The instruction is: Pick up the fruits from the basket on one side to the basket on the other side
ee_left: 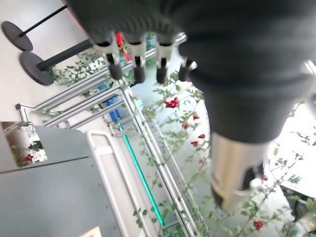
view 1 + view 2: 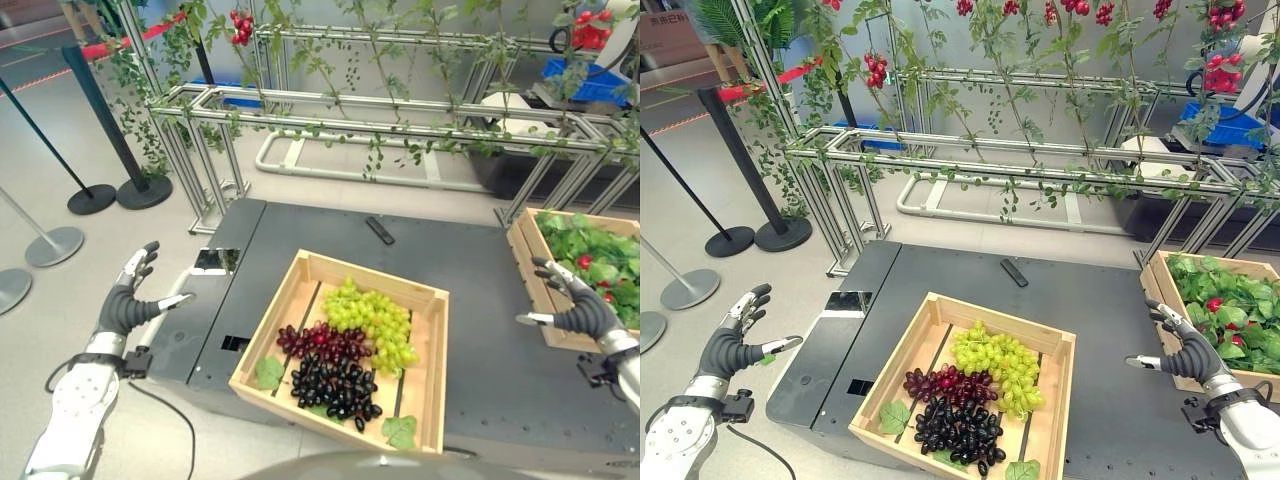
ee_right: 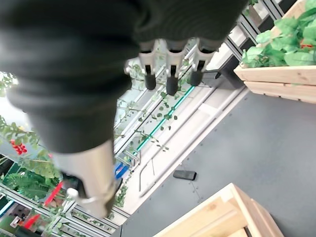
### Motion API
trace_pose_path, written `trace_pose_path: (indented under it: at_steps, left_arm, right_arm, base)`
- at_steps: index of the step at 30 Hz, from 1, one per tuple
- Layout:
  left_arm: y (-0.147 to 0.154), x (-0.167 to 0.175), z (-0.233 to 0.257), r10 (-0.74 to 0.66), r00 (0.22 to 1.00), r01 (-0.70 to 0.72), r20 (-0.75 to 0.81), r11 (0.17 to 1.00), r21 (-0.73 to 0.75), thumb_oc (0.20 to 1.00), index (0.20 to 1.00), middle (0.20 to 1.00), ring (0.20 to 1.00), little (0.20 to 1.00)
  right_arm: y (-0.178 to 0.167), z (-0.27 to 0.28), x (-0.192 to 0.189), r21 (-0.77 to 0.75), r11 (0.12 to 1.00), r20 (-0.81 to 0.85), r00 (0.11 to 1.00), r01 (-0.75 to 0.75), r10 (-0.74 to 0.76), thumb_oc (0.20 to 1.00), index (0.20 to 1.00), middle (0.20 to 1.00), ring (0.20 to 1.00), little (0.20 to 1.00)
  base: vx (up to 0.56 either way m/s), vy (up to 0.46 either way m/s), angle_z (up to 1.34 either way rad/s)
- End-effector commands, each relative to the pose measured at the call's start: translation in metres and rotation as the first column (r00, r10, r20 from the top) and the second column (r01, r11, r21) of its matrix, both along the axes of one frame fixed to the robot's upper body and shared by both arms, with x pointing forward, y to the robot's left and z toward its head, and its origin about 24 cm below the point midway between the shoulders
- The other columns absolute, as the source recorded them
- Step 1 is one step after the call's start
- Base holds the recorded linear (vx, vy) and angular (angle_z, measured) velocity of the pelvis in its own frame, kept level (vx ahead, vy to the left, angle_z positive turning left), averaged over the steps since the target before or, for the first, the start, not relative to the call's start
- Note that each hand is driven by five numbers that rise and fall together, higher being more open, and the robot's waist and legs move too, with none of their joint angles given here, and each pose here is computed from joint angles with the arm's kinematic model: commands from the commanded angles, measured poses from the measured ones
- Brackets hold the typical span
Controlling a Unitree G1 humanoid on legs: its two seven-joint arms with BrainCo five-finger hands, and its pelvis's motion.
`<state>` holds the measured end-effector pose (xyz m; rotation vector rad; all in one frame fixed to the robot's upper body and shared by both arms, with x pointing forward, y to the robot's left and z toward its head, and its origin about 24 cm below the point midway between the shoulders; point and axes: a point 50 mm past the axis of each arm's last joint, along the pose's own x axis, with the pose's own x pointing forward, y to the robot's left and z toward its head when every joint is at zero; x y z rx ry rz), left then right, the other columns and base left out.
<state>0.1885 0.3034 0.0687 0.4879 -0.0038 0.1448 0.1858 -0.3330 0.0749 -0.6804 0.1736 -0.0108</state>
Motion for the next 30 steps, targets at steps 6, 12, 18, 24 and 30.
trace_pose_path:
  at_steps: [6,12,18,24,30]
  left_arm:
    - [0.005,0.01,0.023,-0.019,0.996,0.014,0.082,0.998,0.064,1.0,1.0,1.0,1.0,1.0]
    - [0.004,0.012,0.024,-0.023,0.996,0.017,0.083,0.997,0.079,1.0,1.0,1.0,1.0,1.0]
    - [0.004,0.013,0.027,-0.03,0.995,0.022,0.091,0.996,0.086,1.0,1.0,1.0,1.0,1.0]
    - [0.004,0.015,0.032,-0.047,0.994,0.037,0.095,0.994,0.105,1.0,1.0,1.0,1.0,1.0]
    - [0.006,0.014,0.034,-0.033,0.994,0.023,0.102,0.994,0.105,1.0,1.0,1.0,1.0,1.0]
  right_arm:
    - [0.022,0.026,0.021,-0.011,0.995,0.154,0.983,-0.102,0.103,1.0,1.0,1.0,1.0,1.0]
    - [0.028,0.032,0.028,-0.037,0.988,0.158,0.976,-0.147,0.151,1.0,1.0,1.0,1.0,1.0]
    - [0.035,0.037,0.034,-0.064,0.978,0.153,0.967,-0.196,0.204,1.0,1.0,1.0,1.0,1.0]
    - [0.041,0.049,0.039,-0.16,0.956,0.142,0.953,-0.246,0.269,1.0,1.0,1.0,1.0,1.0]
    - [0.049,0.061,0.044,-0.28,0.909,0.113,0.929,-0.31,0.352,1.0,1.0,1.0,1.0,1.0]
  base:
    - [0.0,0.0,0.0]
    - [0.0,0.0,0.0]
    - [0.0,-0.004,0.01]
    - [-0.01,-0.021,0.13]
    - [0.01,0.0,0.13]
